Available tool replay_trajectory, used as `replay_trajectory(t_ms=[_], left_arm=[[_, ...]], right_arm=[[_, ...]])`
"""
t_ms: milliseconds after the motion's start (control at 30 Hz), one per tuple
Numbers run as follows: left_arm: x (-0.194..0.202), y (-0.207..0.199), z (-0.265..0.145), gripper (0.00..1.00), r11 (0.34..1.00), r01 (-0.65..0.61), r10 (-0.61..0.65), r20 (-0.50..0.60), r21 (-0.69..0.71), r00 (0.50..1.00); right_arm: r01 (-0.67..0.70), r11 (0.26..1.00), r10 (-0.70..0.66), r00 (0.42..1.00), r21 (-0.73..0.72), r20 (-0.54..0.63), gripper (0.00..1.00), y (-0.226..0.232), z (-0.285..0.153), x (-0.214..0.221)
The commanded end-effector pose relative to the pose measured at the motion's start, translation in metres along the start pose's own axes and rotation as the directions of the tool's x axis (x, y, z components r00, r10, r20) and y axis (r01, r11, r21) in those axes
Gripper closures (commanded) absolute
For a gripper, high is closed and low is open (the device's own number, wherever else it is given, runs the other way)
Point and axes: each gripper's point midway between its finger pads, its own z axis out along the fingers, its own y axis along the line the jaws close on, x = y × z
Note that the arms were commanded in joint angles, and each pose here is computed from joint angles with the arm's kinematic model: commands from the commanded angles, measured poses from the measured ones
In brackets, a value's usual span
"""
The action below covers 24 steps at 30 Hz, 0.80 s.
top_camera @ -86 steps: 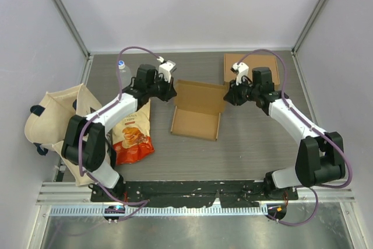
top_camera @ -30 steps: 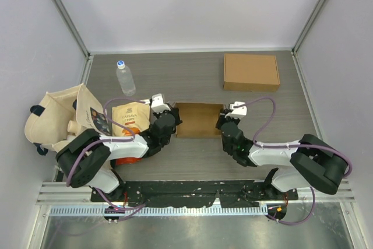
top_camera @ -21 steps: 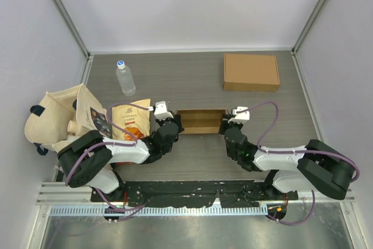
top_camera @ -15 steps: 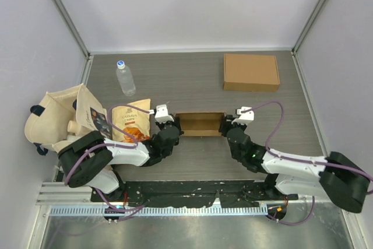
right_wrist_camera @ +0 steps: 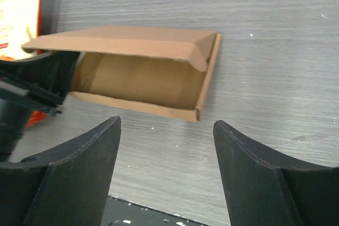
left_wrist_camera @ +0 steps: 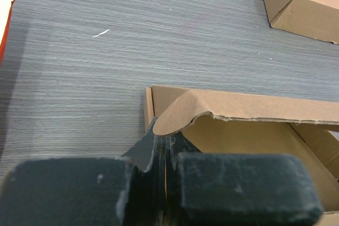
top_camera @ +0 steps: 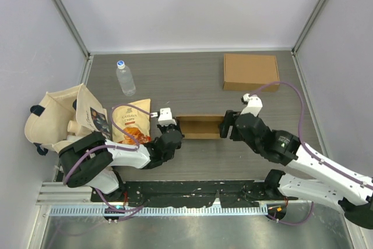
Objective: Fold the paper box
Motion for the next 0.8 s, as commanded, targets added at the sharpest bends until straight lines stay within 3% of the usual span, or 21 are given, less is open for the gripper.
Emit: replay_trajectory(t_ms=[0, 67, 133, 200, 233, 267, 333, 400, 600, 767], left_arm=[[-0.007, 0.003, -0.001, 1.00, 0.998, -0.044, 0.045, 0.029, -0.045, 0.999], [-0.010, 0.003, -0.002, 1.00, 0.998, -0.048, 0.050, 0.032, -0.051, 0.998], [-0.011, 0.002, -0.002, 1.00, 0.997, -0.044, 0.046, 0.037, -0.055, 0.998], [-0.012, 0.003, -0.002, 1.00, 0.997, -0.038, 0.041, 0.043, -0.064, 0.998], [-0.012, 0.001, -0.002, 1.00, 0.998, -0.035, 0.038, 0.045, -0.061, 0.998], [-0.012, 0.000, -0.003, 1.00, 0.998, -0.034, 0.037, 0.045, -0.058, 0.998], [-0.013, -0.003, -0.004, 1.00, 0.998, -0.036, 0.039, 0.046, -0.053, 0.998], [-0.012, -0.003, -0.005, 1.00, 0.997, -0.050, 0.053, 0.045, -0.055, 0.998], [-0.012, -0.007, -0.008, 1.00, 0.998, -0.050, 0.052, 0.049, -0.047, 0.997], [-0.013, -0.009, -0.010, 1.00, 0.998, -0.055, 0.057, 0.054, -0.043, 0.997]], right_arm=[[-0.089, 0.993, 0.085, 0.995, -0.082, -0.049, 0.18, 0.040, -0.034, -0.045], [-0.284, 0.950, 0.274, 0.957, -0.126, -0.094, 0.08, 0.066, -0.035, -0.051], [-0.459, 0.871, 0.447, 0.888, -0.175, -0.109, 0.12, 0.088, -0.029, -0.058], [-0.630, 0.755, 0.617, 0.776, -0.184, -0.128, 0.14, 0.094, -0.015, -0.051], [-0.693, 0.676, 0.689, 0.715, -0.251, -0.120, 0.20, 0.104, -0.014, -0.064], [-0.778, 0.584, 0.774, 0.619, -0.230, -0.130, 0.23, 0.099, -0.007, -0.057], [-0.834, 0.484, 0.843, 0.526, -0.264, -0.117, 0.25, 0.101, -0.001, -0.068], [-0.867, 0.441, 0.876, 0.472, -0.232, -0.098, 0.24, 0.098, 0.012, -0.063], [-0.903, 0.388, 0.918, 0.397, -0.183, -0.010, 0.26, 0.084, 0.042, -0.055], [-0.929, 0.336, 0.939, 0.343, -0.155, -0.019, 0.39, 0.084, 0.064, -0.045]])
